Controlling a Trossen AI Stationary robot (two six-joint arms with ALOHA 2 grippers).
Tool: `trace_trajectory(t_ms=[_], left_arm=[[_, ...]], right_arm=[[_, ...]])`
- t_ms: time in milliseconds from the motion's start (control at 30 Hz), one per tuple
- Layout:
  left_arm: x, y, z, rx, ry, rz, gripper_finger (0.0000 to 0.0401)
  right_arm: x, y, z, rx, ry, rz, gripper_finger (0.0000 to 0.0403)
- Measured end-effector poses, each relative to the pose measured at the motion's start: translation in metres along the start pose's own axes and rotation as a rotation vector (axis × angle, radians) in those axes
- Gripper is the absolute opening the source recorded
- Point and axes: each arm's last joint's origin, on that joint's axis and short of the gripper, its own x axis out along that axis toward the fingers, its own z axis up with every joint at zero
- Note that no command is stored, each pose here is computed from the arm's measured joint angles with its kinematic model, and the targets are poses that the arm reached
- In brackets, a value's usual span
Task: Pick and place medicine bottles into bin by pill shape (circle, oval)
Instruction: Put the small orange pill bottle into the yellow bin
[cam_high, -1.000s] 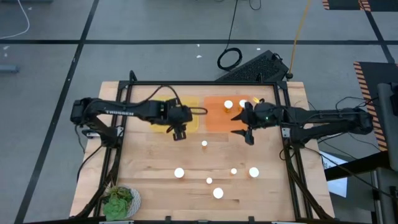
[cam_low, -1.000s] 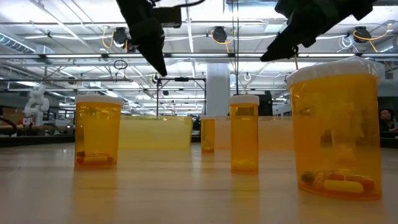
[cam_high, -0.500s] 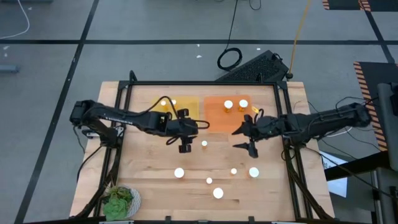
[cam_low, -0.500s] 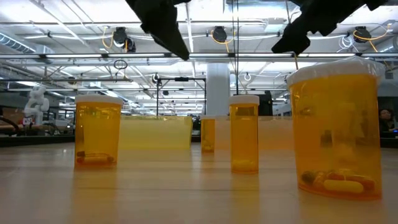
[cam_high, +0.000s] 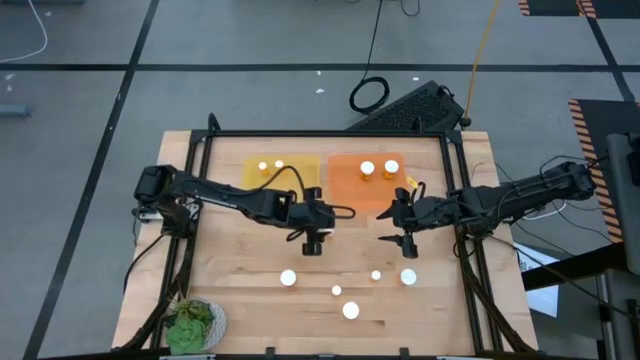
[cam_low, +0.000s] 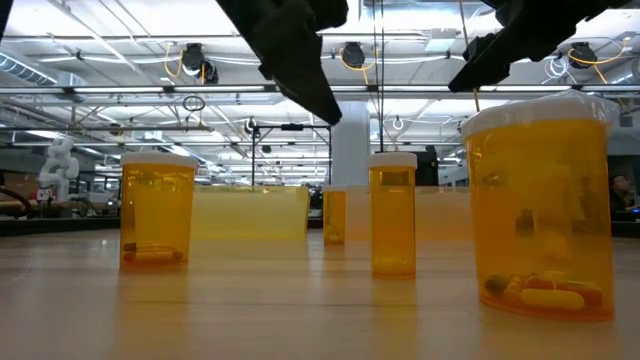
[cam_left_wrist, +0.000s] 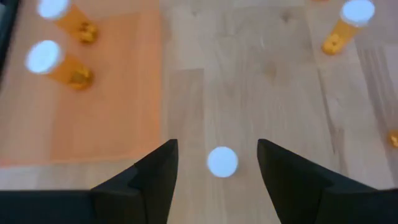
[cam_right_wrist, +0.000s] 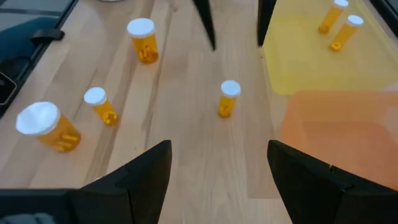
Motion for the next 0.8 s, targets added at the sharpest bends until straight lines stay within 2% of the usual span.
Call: trace_trajectory(t_ms=[167,300,567,800], left_arm=[[0.019,-0.009,-0.002,0.033,0.047,-0.017,0.0267],[0.028,-0.005,-0.002,0.014,0.054,-0.008,0.0281],[0.053,0.0,-0.014,0.003,0.129,-0.025,0.0267],[0.059,0.004,-0.018,0.003,0.159,-0.039,0.0248]], right_arm=[[0.0,0.0,-0.001,-0.021,0.009,-0.001,0.026],[0.0,0.0,-0.001,-0.038,0.014,-0.001,0.026],[0.0,0.0,-0.001,-0.067,0.012,-0.001,0.026],[0.0,0.0,-0.001,-0.068,0.013,-0.001,0.026]])
